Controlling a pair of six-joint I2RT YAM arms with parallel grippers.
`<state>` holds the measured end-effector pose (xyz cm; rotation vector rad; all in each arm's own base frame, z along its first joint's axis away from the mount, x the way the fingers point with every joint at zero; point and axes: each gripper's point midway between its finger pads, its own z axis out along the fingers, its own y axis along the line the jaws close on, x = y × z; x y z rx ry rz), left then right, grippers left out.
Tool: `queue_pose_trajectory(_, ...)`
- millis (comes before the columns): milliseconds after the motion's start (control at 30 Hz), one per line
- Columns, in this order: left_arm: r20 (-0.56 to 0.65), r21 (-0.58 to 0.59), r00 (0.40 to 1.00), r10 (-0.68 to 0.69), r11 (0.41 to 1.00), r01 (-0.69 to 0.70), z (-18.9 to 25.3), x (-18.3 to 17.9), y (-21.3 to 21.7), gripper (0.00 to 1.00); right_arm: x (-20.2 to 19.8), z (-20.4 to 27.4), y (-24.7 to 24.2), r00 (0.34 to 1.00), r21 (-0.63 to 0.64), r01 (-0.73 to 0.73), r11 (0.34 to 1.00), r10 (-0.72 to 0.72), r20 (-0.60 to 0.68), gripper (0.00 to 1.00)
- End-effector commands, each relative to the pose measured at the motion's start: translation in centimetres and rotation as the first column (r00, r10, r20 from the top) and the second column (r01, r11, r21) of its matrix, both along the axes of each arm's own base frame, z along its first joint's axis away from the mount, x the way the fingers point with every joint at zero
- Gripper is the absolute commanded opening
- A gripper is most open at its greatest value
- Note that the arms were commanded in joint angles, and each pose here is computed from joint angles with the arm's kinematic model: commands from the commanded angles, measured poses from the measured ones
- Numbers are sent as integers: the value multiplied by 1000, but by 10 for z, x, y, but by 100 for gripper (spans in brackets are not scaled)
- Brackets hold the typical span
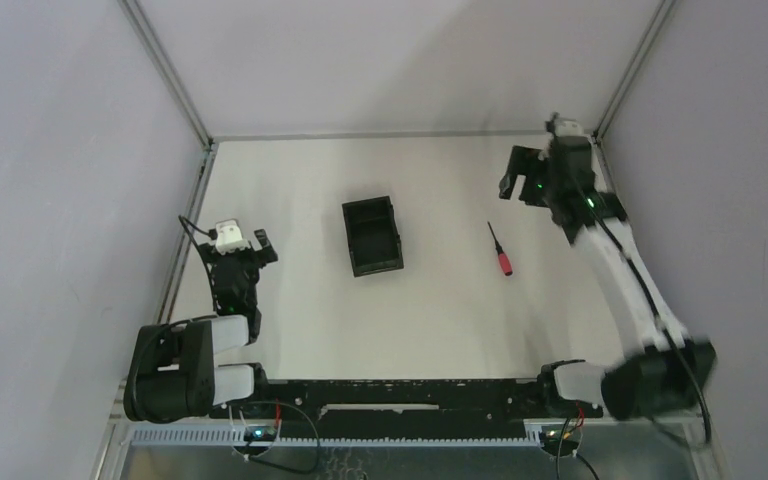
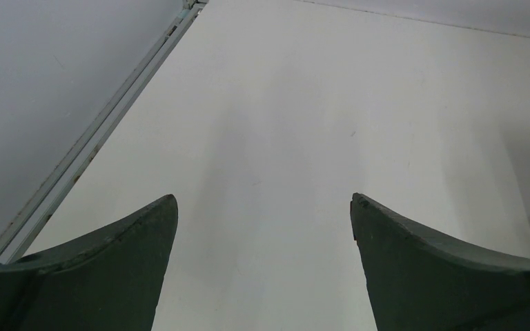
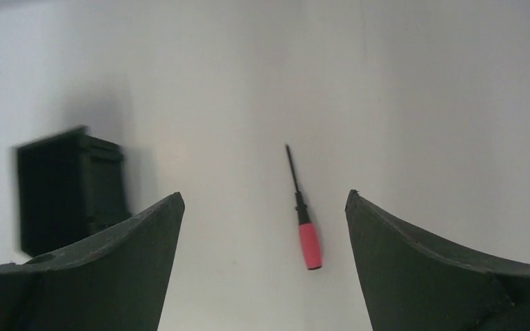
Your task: Put the screwdriver in the bin
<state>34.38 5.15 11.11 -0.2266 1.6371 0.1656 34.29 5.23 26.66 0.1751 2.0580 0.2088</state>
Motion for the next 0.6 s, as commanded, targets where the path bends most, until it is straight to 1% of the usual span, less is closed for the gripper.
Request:
queue_pose_trajectory(0,71,20,997,2,1000,-3,25,10,1,100,-17,-120,-17,837,-146,-81,986,-12,-547,92)
queue_pose_trajectory(67,70,20,998,3,1000,-5,25,10,1,100,-14,-154,-12,765,-128,-120,985,9,-644,88)
queue_pose_trajectory(167,71,20,998,1,1000,-3,25,10,1,100,-11,-198,-4,686,-114,-176,978,38,-727,84)
queue_pose_trajectory(300,71,20,997,3,1000,-4,25,10,1,100,-6,-240,-12,633,-176,-197,964,-13,-774,81)
queue_pose_trajectory(367,72,20,997,2,1000,-3,25,10,1,100,-4,-254,-14,615,-190,-206,960,-24,-788,75)
queue_pose_trajectory(400,71,20,997,2,1000,-4,25,10,1,100,-4,-259,-15,607,-192,-213,958,-24,-794,69)
queue_pose_trajectory(433,71,20,998,1,1000,-2,25,10,1,100,-5,-264,-15,598,-191,-218,957,-24,-801,61)
queue_pose_trajectory(500,71,20,997,1,1000,-3,25,10,1,100,-8,-268,-15,584,-189,-229,955,-21,-812,34)
queue_pose_trajectory(533,71,21,997,2,1000,-3,25,10,1,100,-8,-267,-14,583,-190,-236,953,-17,-812,22)
queue_pose_trajectory(567,71,20,997,1,1000,-2,25,10,1,100,-7,-262,-14,588,-192,-242,951,-14,-809,7)
